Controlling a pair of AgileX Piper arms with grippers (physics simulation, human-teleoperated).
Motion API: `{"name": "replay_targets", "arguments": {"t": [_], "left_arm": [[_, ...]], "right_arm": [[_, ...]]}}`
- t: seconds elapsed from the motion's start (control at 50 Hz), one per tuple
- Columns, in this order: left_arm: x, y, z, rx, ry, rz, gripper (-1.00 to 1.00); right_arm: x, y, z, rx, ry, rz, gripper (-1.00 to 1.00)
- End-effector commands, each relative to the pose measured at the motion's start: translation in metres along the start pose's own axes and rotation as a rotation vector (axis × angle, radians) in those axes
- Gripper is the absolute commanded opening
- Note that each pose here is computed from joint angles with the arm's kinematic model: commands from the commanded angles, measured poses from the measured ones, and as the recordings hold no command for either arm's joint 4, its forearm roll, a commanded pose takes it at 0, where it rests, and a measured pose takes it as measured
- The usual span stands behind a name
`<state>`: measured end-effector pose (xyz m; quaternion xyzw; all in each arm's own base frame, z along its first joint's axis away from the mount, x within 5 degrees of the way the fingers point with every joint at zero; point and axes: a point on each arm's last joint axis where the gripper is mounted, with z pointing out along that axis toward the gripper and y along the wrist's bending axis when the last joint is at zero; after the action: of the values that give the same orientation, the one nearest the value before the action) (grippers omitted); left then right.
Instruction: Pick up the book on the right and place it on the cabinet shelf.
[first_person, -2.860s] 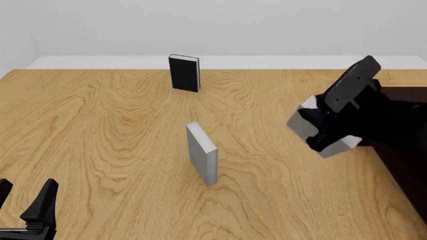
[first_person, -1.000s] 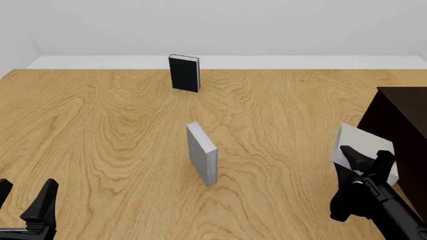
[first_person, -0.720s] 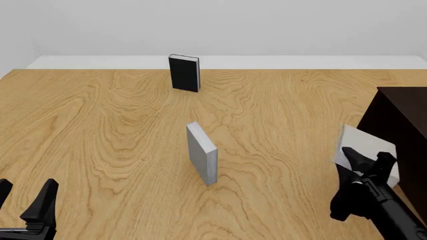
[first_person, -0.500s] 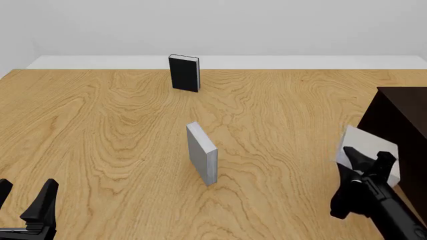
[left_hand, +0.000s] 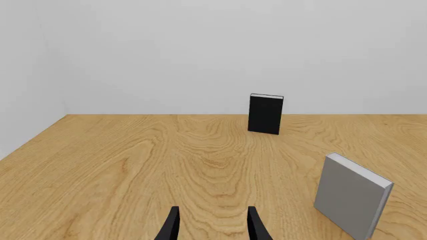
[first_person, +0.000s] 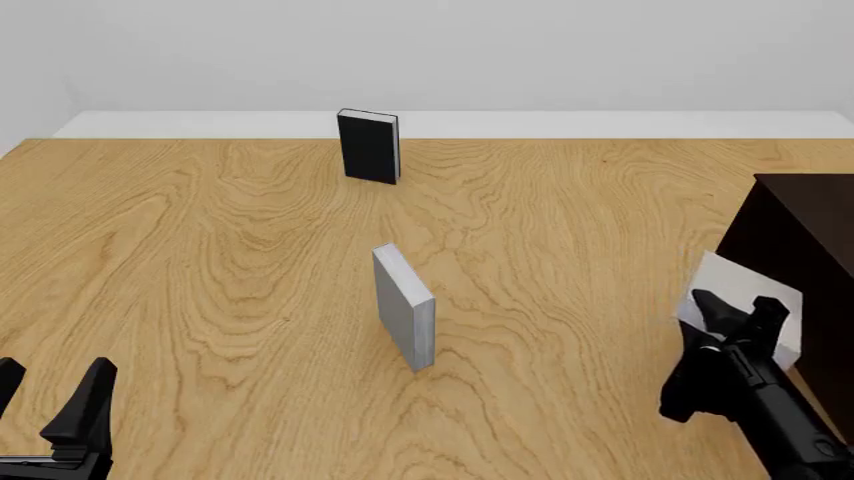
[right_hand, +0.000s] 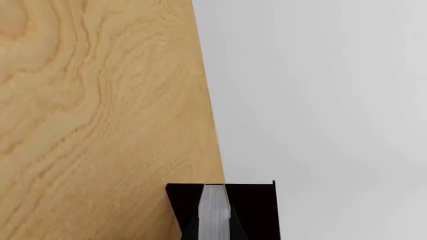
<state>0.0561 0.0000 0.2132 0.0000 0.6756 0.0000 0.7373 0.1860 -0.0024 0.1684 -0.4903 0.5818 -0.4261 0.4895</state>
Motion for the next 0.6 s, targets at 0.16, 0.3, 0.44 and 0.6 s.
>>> {"name": "replay_targets", "arguments": {"t": [0.16,0.3,0.44,0.6], "left_arm": [[0.0,0.0,0.0,0.0,0.0,0.0,1.0],[0.0,0.0,0.0,0.0,0.0,0.0,1.0],[0.0,0.0,0.0,0.0,0.0,0.0,1.0],[0.0,0.0,0.0,0.0,0.0,0.0,1.0]], "right_arm": [[0.01,-0.001,0.0,0.034,0.046,0.018,-1.0],[0.015,0.0,-0.004,0.036,0.073,0.015,-1.0],[0.02,-0.001,-0.01,0.047,0.101,0.009,-1.0],[0.023,-0.001,-0.013,0.05,0.122,-0.001,-1.0]]}}
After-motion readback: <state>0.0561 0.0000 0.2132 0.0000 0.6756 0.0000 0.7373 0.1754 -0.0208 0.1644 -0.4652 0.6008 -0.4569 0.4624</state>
